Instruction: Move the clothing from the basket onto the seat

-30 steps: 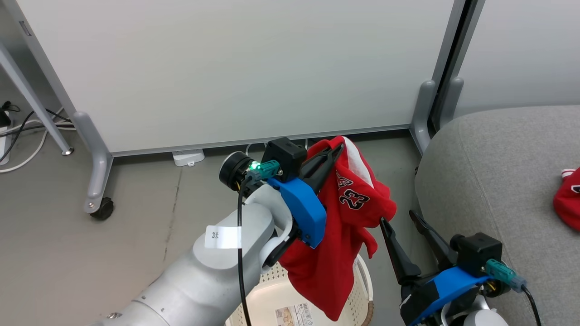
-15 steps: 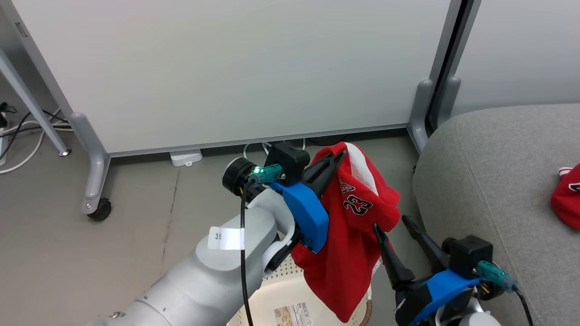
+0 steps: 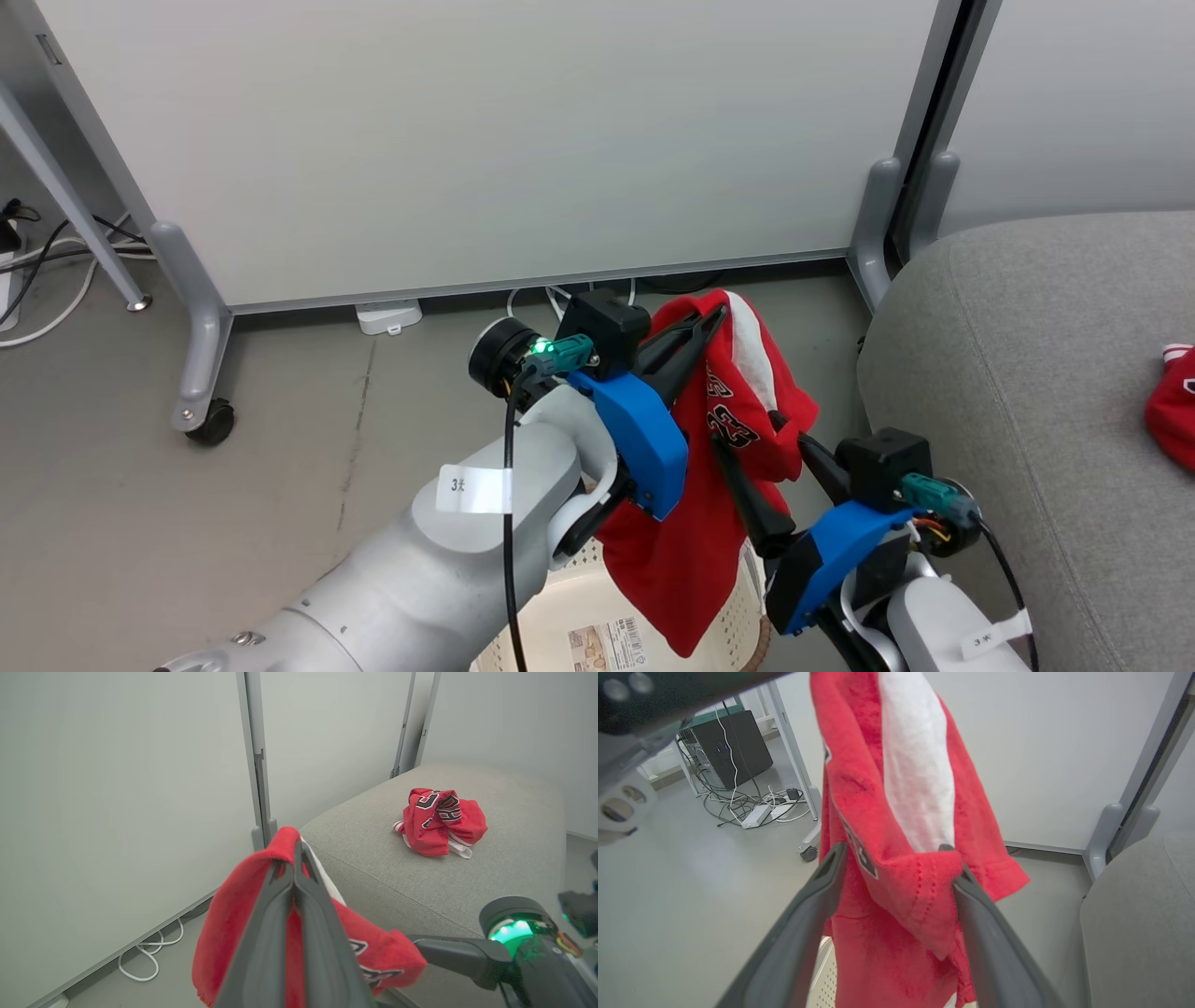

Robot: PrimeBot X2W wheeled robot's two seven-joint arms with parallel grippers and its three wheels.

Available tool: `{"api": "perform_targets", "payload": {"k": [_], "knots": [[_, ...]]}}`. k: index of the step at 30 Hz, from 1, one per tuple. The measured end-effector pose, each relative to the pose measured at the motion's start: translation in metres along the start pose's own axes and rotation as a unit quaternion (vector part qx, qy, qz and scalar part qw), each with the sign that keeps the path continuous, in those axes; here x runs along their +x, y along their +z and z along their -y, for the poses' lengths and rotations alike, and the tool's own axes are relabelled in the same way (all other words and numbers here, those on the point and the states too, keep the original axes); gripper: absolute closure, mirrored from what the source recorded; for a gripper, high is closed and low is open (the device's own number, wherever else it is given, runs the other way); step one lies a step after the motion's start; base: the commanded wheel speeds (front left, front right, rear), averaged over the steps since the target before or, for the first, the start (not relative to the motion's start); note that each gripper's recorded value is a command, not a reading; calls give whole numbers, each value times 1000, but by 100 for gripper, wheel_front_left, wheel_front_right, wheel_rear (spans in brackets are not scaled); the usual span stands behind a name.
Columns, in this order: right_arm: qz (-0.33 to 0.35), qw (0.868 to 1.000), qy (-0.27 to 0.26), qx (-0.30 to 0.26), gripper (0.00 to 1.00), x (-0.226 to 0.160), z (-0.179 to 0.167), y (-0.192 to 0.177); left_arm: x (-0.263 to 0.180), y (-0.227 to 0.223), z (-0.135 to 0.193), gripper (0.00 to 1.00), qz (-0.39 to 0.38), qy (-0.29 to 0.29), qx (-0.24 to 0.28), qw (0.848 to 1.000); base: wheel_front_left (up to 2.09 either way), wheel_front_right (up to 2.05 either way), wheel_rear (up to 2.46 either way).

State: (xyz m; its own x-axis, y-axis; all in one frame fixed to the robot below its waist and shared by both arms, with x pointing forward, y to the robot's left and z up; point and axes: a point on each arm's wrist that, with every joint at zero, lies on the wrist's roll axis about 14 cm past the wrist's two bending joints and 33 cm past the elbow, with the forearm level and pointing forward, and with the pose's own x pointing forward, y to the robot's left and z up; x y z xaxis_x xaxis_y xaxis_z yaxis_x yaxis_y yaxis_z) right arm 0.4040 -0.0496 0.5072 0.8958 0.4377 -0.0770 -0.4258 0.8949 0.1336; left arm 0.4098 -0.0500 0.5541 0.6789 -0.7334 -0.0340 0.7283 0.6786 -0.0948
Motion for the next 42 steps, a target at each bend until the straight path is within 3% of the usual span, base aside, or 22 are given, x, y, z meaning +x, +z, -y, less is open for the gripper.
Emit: {"api": "perform_targets", "payload": {"k": [16,17,18,19,20,42], "knots": [[-17,999,44,-23,0,33,-18,3,0,1,7,100,1,-10,0,1000,0,0,0],[-19,999,44,-23,14,34,-18,3,0,1,7,100,1,-10,-1,1000,0,0,0],[-20,999,44,-22,65,35,-18,2,0,1,7,100,1,-9,-2,1000,0,0,0],[-22,999,45,-21,65,36,-18,2,0,1,7,100,1,-9,-2,1000,0,0,0],[-22,999,45,-21,100,36,-18,1,0,1,7,100,1,-9,-2,1000,0,0,0],[-19,999,33,-12,100,33,-9,0,2,-1,9,100,-4,-9,-3,1000,0,0,0]]}}
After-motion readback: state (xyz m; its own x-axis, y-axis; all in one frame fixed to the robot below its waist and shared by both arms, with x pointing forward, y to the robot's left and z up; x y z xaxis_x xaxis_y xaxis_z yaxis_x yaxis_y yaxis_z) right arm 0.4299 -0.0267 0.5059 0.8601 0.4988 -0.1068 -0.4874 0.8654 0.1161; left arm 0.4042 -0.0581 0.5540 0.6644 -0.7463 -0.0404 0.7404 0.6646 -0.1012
